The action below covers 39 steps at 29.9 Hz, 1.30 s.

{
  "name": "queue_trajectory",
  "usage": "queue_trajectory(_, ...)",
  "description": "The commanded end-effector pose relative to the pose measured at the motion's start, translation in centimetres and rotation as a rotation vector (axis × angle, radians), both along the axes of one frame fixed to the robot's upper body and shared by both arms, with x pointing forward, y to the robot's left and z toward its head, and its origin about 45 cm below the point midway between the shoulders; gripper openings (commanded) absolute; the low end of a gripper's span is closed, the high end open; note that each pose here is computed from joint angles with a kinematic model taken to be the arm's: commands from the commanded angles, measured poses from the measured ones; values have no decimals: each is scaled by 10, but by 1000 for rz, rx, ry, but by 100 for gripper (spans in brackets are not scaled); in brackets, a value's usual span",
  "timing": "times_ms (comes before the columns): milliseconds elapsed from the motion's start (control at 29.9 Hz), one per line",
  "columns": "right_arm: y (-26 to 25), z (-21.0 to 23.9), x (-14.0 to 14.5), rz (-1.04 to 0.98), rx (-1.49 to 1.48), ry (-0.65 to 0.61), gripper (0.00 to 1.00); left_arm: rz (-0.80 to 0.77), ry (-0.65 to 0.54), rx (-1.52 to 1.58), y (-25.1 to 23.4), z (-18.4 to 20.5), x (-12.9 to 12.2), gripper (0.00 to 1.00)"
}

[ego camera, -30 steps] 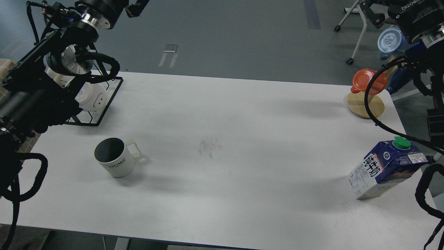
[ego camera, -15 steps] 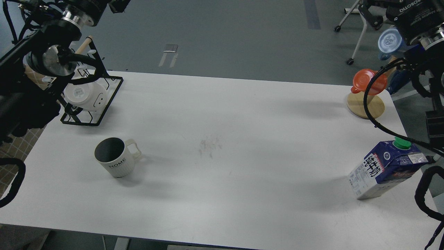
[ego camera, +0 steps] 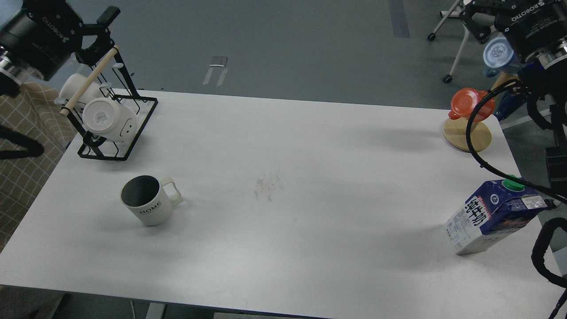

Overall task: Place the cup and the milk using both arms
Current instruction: 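Move the left gripper down toward the white mug, then grasp the white mug rim with the left gripper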

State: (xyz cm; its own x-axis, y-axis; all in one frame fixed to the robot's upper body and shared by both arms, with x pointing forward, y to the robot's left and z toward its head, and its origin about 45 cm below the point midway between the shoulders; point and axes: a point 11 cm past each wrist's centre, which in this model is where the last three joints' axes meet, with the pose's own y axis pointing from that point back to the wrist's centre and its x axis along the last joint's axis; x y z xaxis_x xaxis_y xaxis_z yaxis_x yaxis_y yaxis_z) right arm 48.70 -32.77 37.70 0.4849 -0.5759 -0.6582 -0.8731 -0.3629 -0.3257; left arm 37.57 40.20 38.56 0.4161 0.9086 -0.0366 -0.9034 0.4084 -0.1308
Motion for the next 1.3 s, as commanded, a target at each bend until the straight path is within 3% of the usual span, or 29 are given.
queue_trajectory(0, 1, 0, 0, 1, 2, -1, 100, 3, 54, 85, 13, -4, -21, 98)
queue_trajectory(100, 1, 0, 0, 2, 1, 0, 100, -24, 80, 203, 18, -14, -30, 98)
queue_trajectory(267, -1, -5, -2, -3, 1, 7, 100, -215, 95, 654, 2, -45, -51, 98)
queue_trajectory(368, -2, -7, -3, -2, -2, 10, 100, -378, 47, 945, -18, -62, -65, 98)
queue_trajectory(602, -8, -5, -7, -11, -9, 1, 100, -545, -24, 1386, -16, -89, -73, 97)
queue_trajectory(736, -9, -5, -7, -14, -8, 0, 100, -625, -32, 1420, -32, -121, -73, 97)
queue_trajectory(936, -11, -3, -7, -18, -11, -3, 100, -632, 41, 1542, -8, -166, -59, 95)
queue_trajectory(1271, -15, -6, -8, -27, -9, 0, 100, -583, 105, 1549, 11, -179, -52, 93)
